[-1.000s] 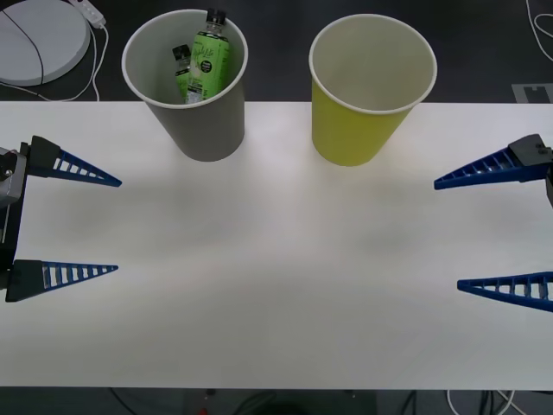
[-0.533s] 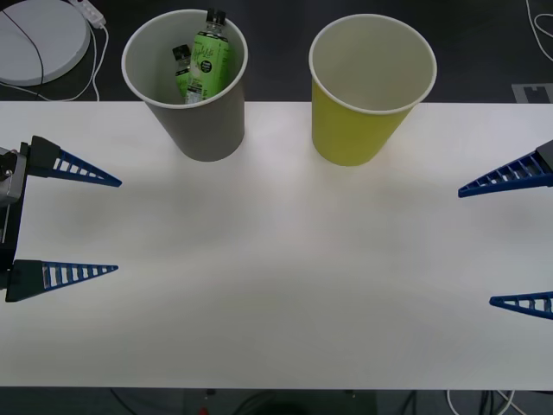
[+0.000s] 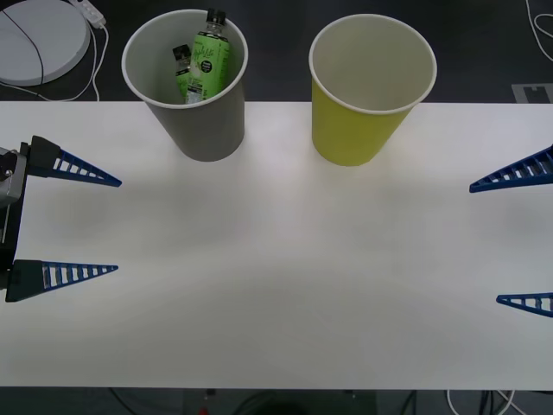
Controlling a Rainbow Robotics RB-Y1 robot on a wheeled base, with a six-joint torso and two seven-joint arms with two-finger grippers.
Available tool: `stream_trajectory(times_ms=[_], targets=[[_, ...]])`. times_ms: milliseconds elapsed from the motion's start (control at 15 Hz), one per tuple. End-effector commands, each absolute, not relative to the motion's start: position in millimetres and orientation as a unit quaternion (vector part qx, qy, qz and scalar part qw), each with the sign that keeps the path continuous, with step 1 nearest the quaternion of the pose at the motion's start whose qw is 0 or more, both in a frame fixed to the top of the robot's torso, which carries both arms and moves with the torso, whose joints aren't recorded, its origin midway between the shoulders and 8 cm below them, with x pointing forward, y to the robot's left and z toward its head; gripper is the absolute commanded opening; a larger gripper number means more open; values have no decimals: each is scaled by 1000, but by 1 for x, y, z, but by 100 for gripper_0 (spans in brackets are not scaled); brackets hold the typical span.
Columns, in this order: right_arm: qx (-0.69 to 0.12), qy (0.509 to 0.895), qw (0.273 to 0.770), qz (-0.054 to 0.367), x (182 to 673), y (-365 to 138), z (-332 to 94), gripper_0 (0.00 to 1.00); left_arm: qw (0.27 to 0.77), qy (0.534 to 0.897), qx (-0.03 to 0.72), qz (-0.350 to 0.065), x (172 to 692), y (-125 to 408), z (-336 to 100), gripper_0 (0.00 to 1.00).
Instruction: Put the can into the green bin and the plastic bottle into the gray bin
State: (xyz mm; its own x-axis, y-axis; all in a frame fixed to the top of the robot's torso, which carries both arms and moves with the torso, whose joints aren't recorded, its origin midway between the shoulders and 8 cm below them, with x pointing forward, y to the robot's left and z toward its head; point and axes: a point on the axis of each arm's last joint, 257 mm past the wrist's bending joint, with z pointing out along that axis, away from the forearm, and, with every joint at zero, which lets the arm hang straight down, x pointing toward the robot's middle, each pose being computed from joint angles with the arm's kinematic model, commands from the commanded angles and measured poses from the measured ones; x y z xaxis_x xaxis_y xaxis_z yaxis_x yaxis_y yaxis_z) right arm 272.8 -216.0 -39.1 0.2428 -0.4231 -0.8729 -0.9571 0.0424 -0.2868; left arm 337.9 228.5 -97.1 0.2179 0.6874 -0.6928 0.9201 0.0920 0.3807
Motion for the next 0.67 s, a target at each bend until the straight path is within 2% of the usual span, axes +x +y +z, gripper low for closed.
stream_trajectory(times_ms=[67,667], targets=[[-634,548,470,277,274,-218,-41,100,418,610,659,-139,338,228,-97,100],[-637,561,459,263,277,-224,-52,100,418,610,659,-139,338,228,-97,100]])
